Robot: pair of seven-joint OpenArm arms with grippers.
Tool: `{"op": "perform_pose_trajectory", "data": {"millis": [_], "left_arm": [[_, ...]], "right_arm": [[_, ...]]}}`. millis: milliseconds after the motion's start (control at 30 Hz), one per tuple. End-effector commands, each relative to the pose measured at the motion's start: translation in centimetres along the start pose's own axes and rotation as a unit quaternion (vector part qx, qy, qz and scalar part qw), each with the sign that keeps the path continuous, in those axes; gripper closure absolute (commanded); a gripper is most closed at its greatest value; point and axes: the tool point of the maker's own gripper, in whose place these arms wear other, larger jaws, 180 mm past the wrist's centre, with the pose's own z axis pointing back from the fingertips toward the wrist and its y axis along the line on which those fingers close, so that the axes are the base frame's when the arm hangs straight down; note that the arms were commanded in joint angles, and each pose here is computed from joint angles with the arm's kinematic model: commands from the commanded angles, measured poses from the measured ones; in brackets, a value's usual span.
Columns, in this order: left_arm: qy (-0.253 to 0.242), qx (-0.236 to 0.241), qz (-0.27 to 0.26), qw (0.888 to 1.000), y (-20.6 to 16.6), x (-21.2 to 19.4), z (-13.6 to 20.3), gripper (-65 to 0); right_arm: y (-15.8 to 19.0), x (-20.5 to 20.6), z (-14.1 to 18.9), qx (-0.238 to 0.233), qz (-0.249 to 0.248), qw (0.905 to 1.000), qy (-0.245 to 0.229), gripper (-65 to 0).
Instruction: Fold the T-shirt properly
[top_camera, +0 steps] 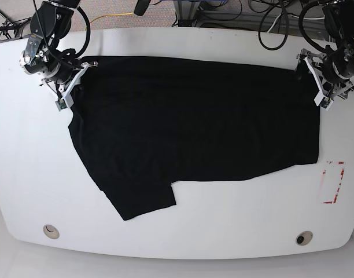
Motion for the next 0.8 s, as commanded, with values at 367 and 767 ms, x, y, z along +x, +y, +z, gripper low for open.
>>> {"op": "perform_pose_trajectory", "data": {"millis": [367,767], "left_arm": [[0.041,0.013,0.023,0.999,1.3,-4.7,-1.5,-52.9],[0.027,0.006,0.042,0.999,1.5,-5.3,-2.4,-52.9]], "right_arm": [[-0.5,1.4,3.2,-0.038,-0.004,0.998,-0.05,-42.3],[-3.5,-3.4,3.8,-0.066,-0.073,0.995,-0.012,-42.3]]}}
